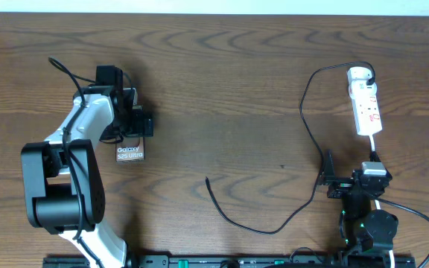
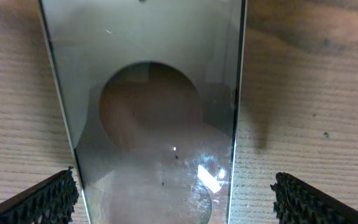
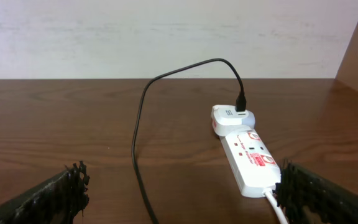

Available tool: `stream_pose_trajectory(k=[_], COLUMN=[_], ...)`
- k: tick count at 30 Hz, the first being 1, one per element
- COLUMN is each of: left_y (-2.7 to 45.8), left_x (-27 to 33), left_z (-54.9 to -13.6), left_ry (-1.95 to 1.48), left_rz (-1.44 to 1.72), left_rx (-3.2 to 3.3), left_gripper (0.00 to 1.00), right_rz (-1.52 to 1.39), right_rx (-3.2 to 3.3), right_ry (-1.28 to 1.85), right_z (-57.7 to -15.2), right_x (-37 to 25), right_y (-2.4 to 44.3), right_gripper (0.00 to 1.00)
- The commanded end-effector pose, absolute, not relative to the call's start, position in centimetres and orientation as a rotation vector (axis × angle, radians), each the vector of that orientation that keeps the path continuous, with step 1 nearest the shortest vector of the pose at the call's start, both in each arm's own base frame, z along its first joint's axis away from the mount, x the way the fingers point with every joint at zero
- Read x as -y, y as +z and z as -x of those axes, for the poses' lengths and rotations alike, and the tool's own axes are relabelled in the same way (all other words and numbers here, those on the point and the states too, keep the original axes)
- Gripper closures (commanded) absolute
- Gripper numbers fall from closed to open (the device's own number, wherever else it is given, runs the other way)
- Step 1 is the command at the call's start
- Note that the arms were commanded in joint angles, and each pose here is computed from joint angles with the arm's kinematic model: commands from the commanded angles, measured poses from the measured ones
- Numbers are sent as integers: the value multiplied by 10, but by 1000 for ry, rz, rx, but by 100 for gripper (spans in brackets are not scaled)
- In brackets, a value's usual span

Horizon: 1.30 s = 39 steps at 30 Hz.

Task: Plug charger to phone and switch on socket
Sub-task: 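Lower the left gripper and close it on the phone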

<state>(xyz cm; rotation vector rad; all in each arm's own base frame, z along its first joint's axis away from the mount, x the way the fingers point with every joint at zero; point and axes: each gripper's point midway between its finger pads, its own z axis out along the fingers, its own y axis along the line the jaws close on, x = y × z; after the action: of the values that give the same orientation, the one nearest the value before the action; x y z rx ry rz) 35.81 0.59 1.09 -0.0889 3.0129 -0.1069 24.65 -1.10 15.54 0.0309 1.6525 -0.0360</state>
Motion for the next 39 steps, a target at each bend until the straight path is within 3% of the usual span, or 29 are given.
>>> stream_pose_trajectory(k=[1,39], left_y=[8,-3], left_x=[-7,-13], left_z=[-356,-349], left_ry=[-111,-48], left_rz=[105,110], left_rx=[-3018,-3037], left_gripper=[2,2], right_rz=[-14,-14], right_rx=[-1654,-1654], right_ry=[-35,-34], right_z=[-246,-246], right_x=[9,9], right_y=[155,155], right_gripper=[1,1])
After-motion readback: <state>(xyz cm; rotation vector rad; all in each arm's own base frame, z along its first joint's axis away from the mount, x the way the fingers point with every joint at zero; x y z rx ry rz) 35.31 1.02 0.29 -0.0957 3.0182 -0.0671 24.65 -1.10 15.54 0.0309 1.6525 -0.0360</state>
